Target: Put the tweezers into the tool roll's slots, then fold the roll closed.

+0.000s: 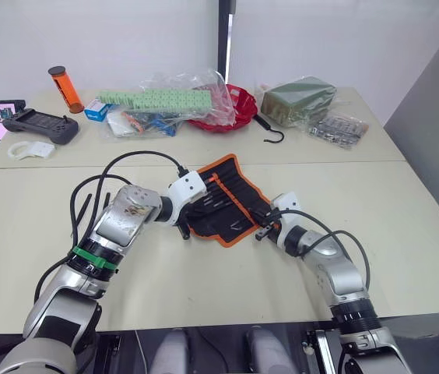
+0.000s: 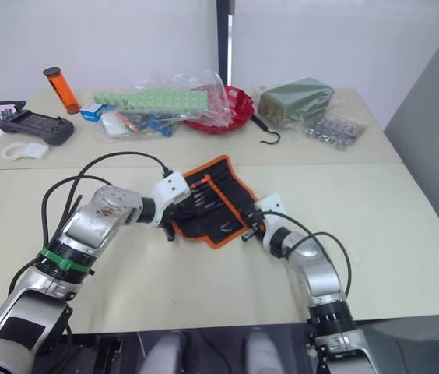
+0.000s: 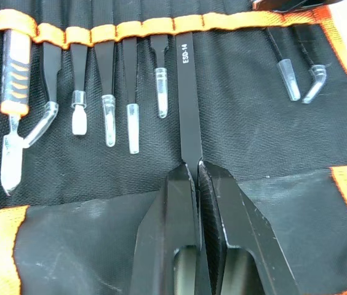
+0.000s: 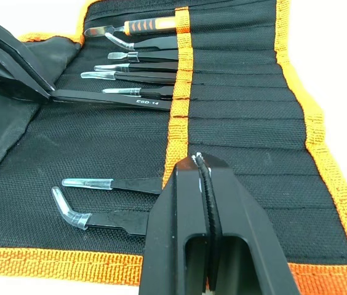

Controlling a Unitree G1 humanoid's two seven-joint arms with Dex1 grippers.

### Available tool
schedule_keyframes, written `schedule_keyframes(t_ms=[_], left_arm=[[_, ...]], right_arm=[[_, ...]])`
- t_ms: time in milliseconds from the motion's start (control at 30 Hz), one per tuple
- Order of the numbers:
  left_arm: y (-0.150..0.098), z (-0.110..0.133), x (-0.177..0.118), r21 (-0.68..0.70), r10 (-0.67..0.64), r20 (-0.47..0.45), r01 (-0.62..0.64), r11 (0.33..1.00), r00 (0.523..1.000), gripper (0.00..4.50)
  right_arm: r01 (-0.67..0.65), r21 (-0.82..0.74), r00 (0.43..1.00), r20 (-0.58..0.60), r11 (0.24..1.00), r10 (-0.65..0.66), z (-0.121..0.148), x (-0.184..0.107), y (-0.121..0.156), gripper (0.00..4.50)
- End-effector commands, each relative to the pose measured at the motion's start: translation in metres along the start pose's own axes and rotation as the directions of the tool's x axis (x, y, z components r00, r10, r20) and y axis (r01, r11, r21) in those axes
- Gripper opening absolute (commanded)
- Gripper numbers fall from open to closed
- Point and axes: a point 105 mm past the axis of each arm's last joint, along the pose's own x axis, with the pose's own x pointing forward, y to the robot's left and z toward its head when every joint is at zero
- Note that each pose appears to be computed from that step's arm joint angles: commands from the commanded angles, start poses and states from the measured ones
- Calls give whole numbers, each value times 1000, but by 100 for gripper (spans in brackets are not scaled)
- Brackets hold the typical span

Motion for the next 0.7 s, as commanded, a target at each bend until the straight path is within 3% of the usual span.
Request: schedule_keyframes(t_ms=[33, 700], left_arm=[[2, 19, 2, 44, 18, 41, -19, 999, 999, 1], [2, 52, 36, 111, 13, 104, -24, 994, 994, 1]], right_arm=[[-56, 27, 996, -75, 998, 57, -22, 2, 16, 0], [-65, 45, 993, -100, 997, 69, -31, 1, 20, 0]])
